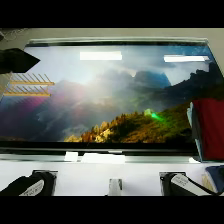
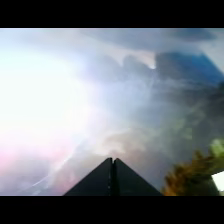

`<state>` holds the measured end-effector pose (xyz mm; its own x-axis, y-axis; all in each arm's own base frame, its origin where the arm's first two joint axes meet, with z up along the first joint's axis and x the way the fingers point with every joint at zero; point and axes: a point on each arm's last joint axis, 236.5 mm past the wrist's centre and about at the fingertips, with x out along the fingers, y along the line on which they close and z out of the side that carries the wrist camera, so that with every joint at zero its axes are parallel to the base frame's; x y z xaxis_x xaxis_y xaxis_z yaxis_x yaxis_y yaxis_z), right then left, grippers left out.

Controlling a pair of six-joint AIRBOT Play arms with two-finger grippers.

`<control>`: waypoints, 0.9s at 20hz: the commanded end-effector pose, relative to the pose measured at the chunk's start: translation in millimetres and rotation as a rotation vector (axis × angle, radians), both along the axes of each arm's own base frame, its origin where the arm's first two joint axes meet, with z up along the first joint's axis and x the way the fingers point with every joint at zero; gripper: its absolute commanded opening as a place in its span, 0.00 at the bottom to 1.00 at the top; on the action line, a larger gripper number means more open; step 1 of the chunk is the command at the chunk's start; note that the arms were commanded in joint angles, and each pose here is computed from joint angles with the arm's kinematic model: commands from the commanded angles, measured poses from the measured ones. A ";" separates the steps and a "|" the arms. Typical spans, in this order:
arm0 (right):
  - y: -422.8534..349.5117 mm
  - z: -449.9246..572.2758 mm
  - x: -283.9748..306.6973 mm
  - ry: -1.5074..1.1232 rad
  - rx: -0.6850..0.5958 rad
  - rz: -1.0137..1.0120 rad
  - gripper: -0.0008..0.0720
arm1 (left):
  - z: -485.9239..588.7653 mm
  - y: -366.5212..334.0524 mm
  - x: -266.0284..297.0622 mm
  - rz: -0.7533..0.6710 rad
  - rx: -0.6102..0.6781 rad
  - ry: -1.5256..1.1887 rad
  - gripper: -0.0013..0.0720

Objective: Fold the shirts.

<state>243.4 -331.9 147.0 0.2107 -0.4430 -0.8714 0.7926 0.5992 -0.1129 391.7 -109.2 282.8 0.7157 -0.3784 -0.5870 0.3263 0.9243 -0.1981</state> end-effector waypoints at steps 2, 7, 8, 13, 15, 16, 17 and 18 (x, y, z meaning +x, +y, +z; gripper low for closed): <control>71.5 150.7 140.4 -0.445 -0.257 0.344 0.91 | -78.5 52.6 56.6 0.233 0.382 0.154 0.07; 250.2 32.6 188.7 -0.143 0.179 0.601 0.86 | -199.0 42.0 14.7 0.152 0.542 0.641 0.73; 276.3 6.5 186.5 -0.059 0.274 0.642 0.88 | -206.2 39.4 9.3 0.139 0.532 0.660 0.76; 338.4 -59.1 174.2 0.185 0.482 0.762 0.92 | -197.0 27.6 10.3 0.245 0.358 0.537 0.76; 343.3 -56.9 177.6 0.167 0.482 0.786 0.92 | -196.9 27.5 10.5 0.244 0.359 0.536 0.76; 344.1 -56.7 177.8 0.165 0.484 0.787 0.92 | -197.5 27.6 10.7 0.244 0.360 0.537 0.76; 344.0 -56.8 177.7 0.165 0.484 0.787 0.92 | -198.2 27.5 10.8 0.244 0.360 0.539 0.76; 344.0 -56.8 177.8 0.165 0.484 0.787 0.92 | -198.6 27.4 10.9 0.244 0.360 0.540 0.76</control>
<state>424.6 0.6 94.5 0.1852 0.1670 -0.9684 0.1614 0.9669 0.1976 402.3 -81.2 85.3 0.3208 0.0449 -0.9461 0.0617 0.9958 0.0682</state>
